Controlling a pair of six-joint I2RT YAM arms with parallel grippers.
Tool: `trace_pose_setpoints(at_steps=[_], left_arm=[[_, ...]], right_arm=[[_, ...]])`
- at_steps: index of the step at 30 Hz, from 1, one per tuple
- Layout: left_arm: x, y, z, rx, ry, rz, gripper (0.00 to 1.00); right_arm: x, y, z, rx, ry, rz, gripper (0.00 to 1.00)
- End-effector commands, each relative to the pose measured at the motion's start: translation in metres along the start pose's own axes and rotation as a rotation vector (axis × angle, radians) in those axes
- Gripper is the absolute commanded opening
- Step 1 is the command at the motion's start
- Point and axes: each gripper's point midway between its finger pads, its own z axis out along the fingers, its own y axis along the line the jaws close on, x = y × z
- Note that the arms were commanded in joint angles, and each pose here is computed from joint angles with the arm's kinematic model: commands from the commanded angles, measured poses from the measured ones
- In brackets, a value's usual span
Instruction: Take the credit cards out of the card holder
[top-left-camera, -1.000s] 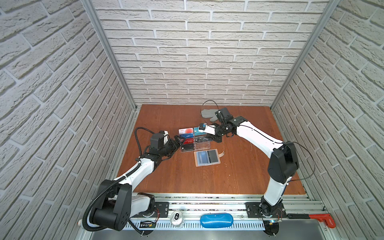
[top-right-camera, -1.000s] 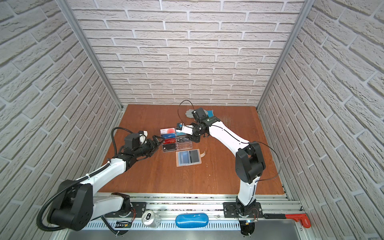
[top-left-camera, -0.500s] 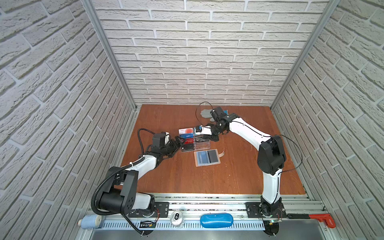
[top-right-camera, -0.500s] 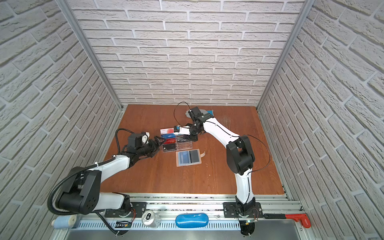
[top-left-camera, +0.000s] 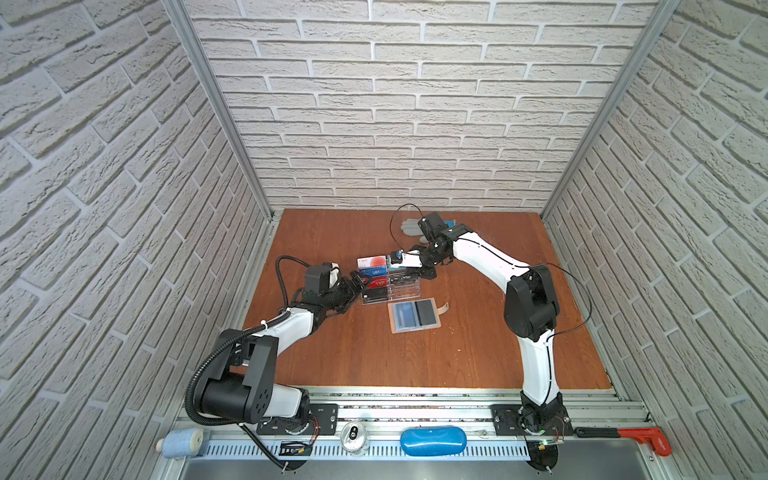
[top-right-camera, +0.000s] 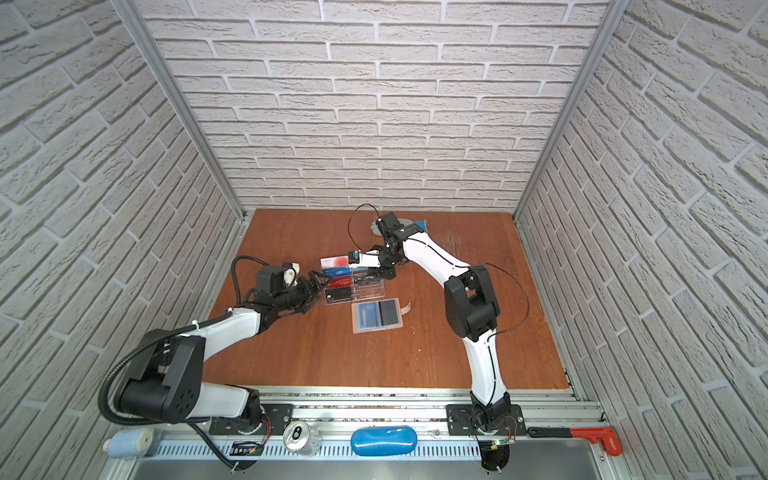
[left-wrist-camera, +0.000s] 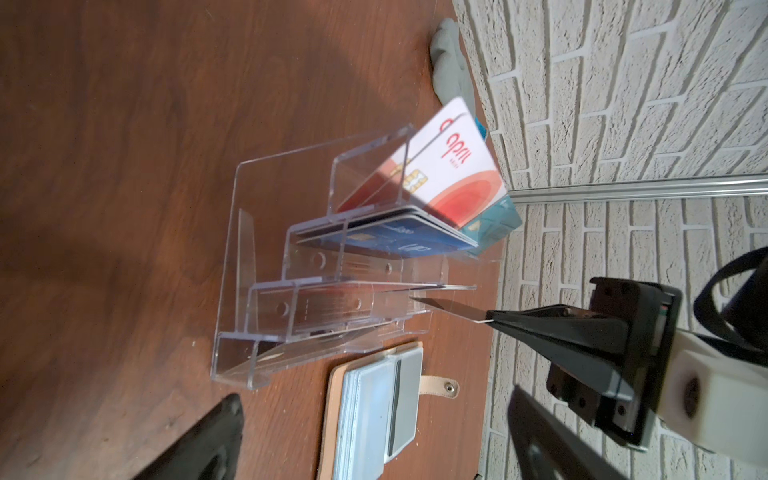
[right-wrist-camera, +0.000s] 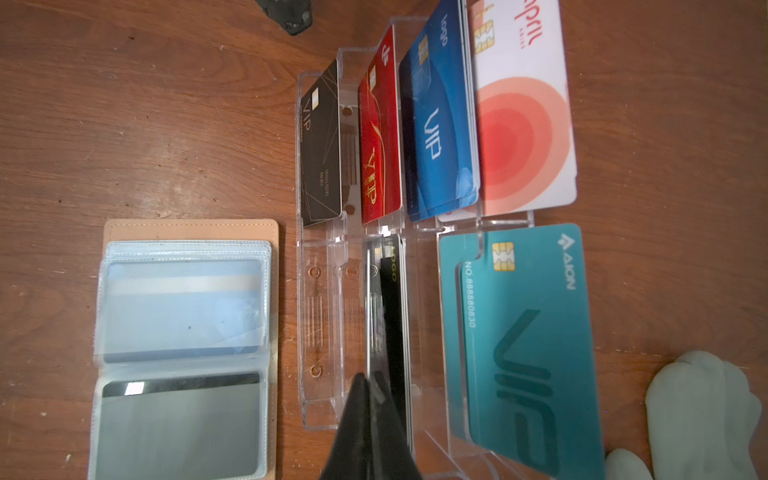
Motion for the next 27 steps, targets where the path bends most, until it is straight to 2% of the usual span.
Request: trace_pose_setpoints(at_steps=[1,19,27], left_arm=[[-0.013,-0.016,0.000,0.050,-0.027,0.045,0.98],[-0.011,-0.004,0.008,0.024,-0.014,0.027,0.98],[-0.012,-0.006,0.008,0.027,-0.015,0.031,0.98]], right_arm=[[-0.008,-0.010,-0.006,0.030,-0.024,-0.027,0.06],[-0.006,-0.014,0.014,0.019,-0.040,-0.011,0.06],[-0.007,-0.015,0.016,0.027,-0.048,-0.001,0.14]])
